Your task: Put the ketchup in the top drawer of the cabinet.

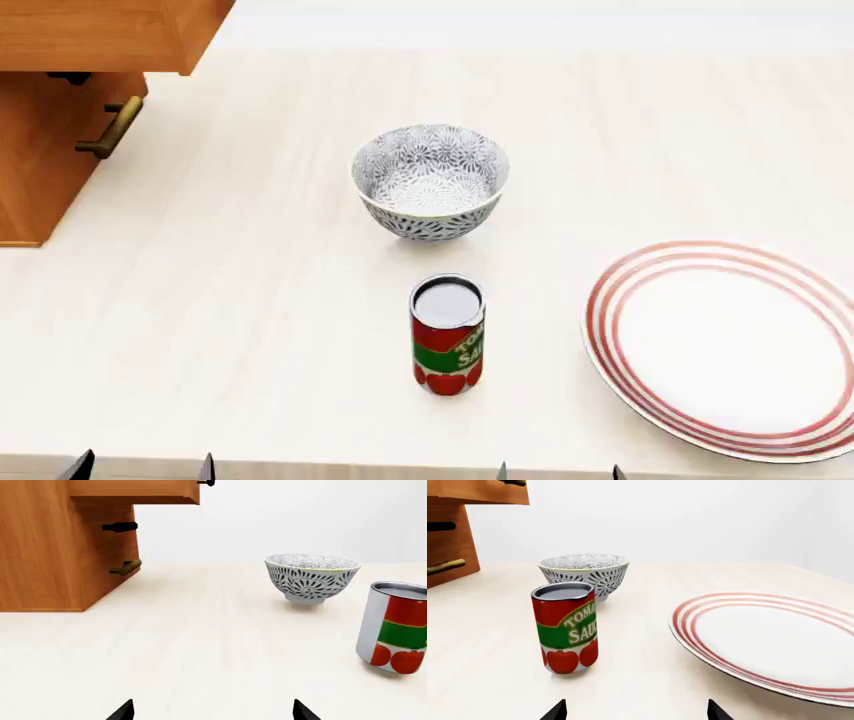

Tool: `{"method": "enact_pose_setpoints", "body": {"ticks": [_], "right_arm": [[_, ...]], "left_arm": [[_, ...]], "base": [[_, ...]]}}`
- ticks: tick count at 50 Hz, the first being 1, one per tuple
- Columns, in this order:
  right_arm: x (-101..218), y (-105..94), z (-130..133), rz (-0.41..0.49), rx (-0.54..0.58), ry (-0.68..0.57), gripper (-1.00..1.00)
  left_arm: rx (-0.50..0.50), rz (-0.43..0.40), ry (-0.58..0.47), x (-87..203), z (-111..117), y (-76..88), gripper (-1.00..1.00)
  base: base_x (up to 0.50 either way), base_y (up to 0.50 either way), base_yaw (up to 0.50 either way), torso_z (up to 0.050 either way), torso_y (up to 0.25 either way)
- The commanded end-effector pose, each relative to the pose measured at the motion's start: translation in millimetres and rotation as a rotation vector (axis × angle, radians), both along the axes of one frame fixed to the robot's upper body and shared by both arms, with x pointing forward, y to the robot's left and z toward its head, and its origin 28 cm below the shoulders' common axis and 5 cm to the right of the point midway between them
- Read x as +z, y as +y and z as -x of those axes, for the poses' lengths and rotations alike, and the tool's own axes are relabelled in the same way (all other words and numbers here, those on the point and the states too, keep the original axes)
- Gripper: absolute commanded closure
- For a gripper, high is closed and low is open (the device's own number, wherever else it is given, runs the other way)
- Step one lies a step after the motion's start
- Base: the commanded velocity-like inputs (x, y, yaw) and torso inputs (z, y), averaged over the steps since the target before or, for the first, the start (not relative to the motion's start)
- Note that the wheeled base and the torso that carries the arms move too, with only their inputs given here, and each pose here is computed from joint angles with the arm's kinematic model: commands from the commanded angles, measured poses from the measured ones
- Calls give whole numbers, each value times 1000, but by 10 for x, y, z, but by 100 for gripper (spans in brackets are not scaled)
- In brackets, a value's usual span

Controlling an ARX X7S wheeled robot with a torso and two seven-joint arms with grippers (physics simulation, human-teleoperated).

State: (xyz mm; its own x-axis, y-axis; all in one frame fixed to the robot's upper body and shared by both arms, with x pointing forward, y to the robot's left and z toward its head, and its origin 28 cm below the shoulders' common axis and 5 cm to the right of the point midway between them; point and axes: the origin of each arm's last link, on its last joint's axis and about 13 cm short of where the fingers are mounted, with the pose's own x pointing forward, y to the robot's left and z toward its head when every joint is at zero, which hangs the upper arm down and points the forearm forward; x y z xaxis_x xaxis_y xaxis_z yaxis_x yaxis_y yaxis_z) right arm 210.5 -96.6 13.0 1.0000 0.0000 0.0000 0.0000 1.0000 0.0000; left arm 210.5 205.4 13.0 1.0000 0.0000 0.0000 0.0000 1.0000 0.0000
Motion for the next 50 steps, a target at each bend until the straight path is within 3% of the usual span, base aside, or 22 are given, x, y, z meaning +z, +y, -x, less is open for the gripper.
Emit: {"method": "enact_pose_setpoints", "body": {"ticks": [1, 30, 40, 50], "right_arm": [[-1, 4, 2, 0, 0, 0, -100], [1140, -49, 28, 50, 10, -235, -100], [1222, -37, 72, 32, 40, -254, -100], [1129, -44, 39, 29, 31, -238, -100]], "left_arm": [[0, 0, 0, 0, 0, 0, -100], [22, -30, -275, 1150, 168, 86, -100], [28, -25, -295, 1224, 195, 93, -100], [32, -26, -283, 1187, 164, 95, -100]], "base": [[0, 0, 0, 0, 0], [0, 0, 0, 0, 0], [8, 0, 0, 0, 0], [414, 0, 0, 0, 0]]}}
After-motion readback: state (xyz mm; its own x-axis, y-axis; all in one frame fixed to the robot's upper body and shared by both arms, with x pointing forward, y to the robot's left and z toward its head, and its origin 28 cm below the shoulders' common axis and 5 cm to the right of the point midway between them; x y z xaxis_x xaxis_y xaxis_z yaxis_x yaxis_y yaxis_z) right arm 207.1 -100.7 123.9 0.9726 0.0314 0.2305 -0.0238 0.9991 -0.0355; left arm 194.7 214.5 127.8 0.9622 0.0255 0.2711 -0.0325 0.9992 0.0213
